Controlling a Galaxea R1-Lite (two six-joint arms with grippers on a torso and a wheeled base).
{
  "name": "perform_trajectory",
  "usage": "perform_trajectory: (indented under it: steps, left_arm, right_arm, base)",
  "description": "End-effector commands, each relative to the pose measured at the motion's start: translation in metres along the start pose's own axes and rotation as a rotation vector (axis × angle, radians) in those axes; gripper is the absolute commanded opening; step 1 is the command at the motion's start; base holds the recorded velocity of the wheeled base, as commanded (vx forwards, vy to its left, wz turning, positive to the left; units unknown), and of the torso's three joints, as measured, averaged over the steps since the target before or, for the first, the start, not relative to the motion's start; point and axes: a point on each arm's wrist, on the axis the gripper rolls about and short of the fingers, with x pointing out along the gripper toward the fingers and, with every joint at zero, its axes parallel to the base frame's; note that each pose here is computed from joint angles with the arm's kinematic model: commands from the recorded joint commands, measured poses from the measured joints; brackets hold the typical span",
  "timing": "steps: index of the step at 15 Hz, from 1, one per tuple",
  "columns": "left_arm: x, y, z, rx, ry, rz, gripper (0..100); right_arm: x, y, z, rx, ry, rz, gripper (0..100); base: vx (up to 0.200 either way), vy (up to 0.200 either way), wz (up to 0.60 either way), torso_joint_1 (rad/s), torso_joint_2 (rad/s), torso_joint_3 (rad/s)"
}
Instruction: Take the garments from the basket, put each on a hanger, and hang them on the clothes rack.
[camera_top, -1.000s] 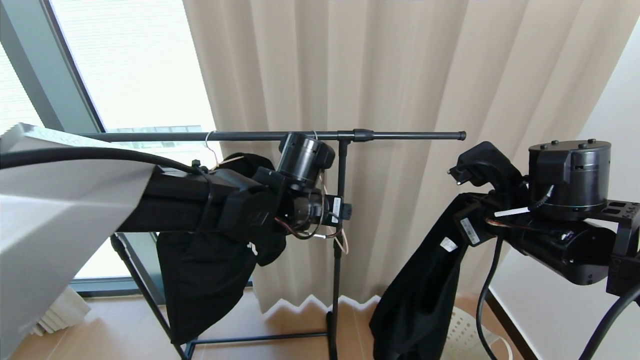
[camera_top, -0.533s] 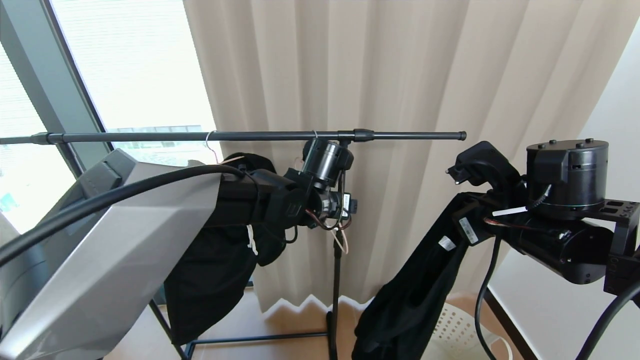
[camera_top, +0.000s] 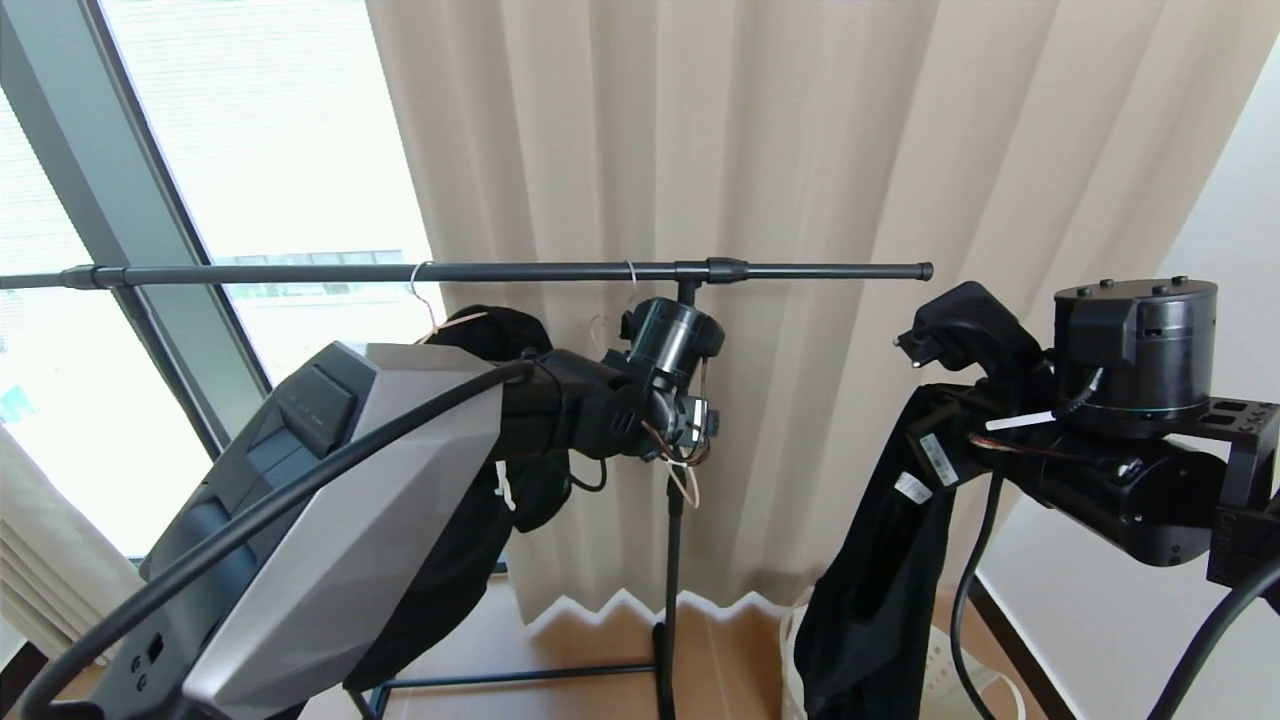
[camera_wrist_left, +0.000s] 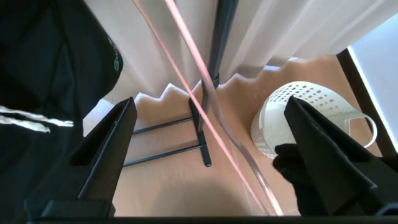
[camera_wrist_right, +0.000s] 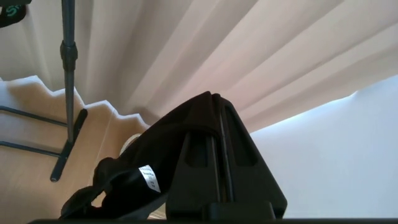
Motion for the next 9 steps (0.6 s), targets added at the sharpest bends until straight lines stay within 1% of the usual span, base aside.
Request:
perform_trajectory:
  steps: [1,3,5,6,9]
  left_arm:
    - [0.0060,0.0007,-0.0041,0.002,0.010,0.008,100]
    - [0.0109,0.0023,-0.0067,0.001,0.012,0.022,100]
    - [0.0148,0.0046,-0.0068,-0.007,-0.001,0.037,100]
    - [0.0153,0.0043,-0.0066,-0.009,-0.007,0.037,0]
    - [0.0139,0.0038,-0.0057,-0.020,-0.010,0.035,0]
  right_arm:
    - [-0.0004,0.0014,0.0002,-0.002,-0.002,0.005,0]
    - [-0.0006,0.0020,-0.0005,-0.003,0.000,0.007,0]
    - [-0.0008,0.0025,-0.0008,-0.006,0.001,0.008,0]
    - [-0.0008,0.0025,-0.0008,-0.004,0.001,0.008,0]
    - [-0.0003,0.0034,-0.0011,-0.006,0.003,0.010,0]
  base:
    - [0.000,0.000,0.00,0.000,0.00,0.000]
    - [0.000,0.000,0.00,0.000,0.00,0.000]
    - [0.000,0.000,0.00,0.000,0.00,0.000]
    - [0.000,0.000,0.00,0.000,0.00,0.000]
    - [0.000,0.000,0.00,0.000,0.00,0.000]
